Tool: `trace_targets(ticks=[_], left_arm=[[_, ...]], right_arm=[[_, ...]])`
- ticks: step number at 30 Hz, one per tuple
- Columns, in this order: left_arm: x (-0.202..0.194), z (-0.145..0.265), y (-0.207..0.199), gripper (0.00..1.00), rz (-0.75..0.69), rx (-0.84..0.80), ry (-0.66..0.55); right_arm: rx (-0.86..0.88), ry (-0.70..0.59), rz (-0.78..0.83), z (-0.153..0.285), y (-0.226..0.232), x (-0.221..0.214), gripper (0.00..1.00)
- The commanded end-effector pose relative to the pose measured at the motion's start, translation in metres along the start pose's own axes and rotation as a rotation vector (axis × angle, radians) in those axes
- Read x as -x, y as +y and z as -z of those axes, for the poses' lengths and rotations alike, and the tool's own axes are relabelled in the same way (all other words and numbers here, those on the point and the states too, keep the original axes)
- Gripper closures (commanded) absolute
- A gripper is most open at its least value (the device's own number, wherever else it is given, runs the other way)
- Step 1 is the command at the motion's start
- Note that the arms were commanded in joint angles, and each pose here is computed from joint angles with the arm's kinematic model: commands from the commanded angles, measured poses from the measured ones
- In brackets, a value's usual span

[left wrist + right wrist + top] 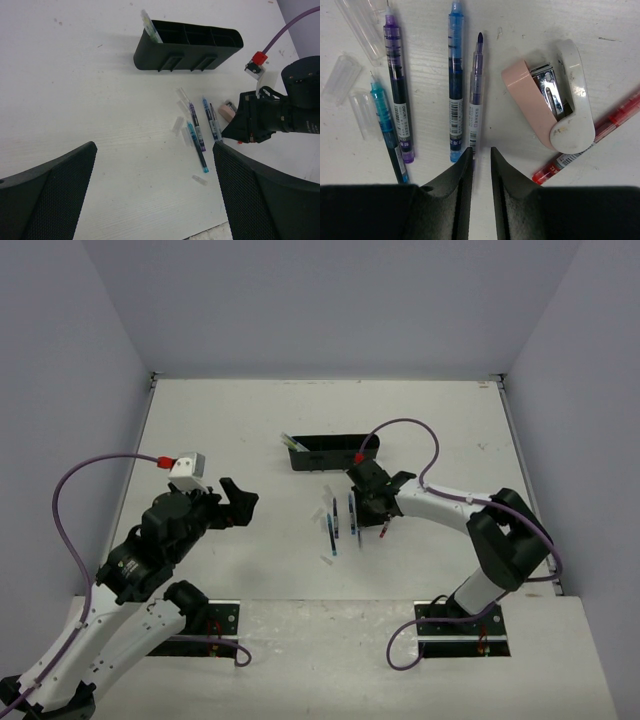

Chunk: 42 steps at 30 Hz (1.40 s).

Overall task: Sort the stationery into containers
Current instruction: Pick up the pen from the center of the board.

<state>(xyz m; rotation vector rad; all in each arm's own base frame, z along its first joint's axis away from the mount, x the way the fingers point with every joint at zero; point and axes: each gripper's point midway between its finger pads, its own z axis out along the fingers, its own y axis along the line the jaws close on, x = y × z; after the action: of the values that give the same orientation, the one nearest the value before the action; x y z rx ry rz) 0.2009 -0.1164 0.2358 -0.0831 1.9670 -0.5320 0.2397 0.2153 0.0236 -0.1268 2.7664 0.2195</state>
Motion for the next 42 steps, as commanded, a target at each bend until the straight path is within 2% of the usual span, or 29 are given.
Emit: trace_targets(ticks=[1,17,22,24,35,39,42], left_arm=[[-0.001,0.000,-0.002,0.00,-0.029,-0.023,0.000],[-0.003,0.000,-0.001,0.00,-0.029,-0.018,0.004],[-0.005,-0.003,-0.001,0.00,-0.033,-0.012,0.022],[-0.006,-0.004,-0.002,0.00,-0.034,-0.014,0.028],[-0.032,-0.044,-0.007,0.00,-0.027,0.041,0.187],[-0.056,-0.059,-0.013,0.02,0.061,0.151,0.187],[-0.084,-0.060,-0.037,0.03,0.069,0.199,0.182]], right_arm=[[0.038,-0.025,-0.004,0.000,0.014,0.014,0.78],[-0.075,0.036,-0.012,-0.013,-0.004,0.000,0.81],[-0.093,0.052,-0.004,-0.013,-0.009,-0.006,0.98],[-0.088,0.038,-0.005,-0.008,-0.009,-0.005,1.00],[0.133,-0.258,-0.034,0.111,0.009,0.030,1.00],[0.203,-0.328,-0.040,0.133,0.008,0.029,1.00],[0.223,-0.382,-0.059,0.141,0.004,0.030,1.00]])
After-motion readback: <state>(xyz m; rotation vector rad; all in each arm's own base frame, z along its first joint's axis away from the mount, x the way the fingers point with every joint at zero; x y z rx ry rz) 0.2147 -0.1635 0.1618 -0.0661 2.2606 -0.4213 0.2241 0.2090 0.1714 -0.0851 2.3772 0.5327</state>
